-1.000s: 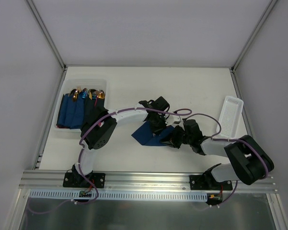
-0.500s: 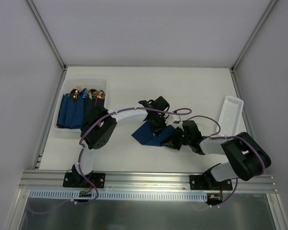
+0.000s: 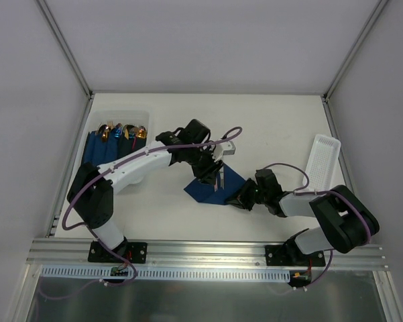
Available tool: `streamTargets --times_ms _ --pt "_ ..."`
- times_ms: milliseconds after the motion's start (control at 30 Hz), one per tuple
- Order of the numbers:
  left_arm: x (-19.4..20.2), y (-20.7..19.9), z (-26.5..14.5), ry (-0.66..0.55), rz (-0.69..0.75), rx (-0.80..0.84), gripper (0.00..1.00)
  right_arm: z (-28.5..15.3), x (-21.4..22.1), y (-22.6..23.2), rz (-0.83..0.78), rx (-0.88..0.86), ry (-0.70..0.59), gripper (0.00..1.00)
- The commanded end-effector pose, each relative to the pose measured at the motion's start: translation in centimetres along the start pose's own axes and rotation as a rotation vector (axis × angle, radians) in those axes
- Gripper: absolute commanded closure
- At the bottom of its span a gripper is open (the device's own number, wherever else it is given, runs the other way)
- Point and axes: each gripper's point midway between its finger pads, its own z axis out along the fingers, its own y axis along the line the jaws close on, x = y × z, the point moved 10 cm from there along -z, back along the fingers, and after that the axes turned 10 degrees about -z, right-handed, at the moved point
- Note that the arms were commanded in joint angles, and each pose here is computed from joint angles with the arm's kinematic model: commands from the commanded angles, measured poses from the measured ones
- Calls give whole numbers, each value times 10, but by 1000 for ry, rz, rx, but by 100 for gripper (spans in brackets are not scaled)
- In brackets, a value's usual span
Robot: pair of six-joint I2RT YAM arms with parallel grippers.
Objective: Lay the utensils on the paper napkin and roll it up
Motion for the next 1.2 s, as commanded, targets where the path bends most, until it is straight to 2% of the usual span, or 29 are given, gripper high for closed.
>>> streamTargets --times_ms 0,167,333,700,1167 --pt "23 -22 4 78 -127 209 64 -1 3 -14 32 81 -48 92" --pt "31 -24 23 145 -261 334 72 -3 4 -15 43 90 -64 92" --pt "30 -15 44 192 -347 338 79 -3 3 -13 37 90 -63 93" --pt "31 9 83 242 -508 217 84 -2 2 -11 21 89 -55 93" --pt "59 36 92 302 -603 96 88 -1 2 -12 15 95 -46 93"
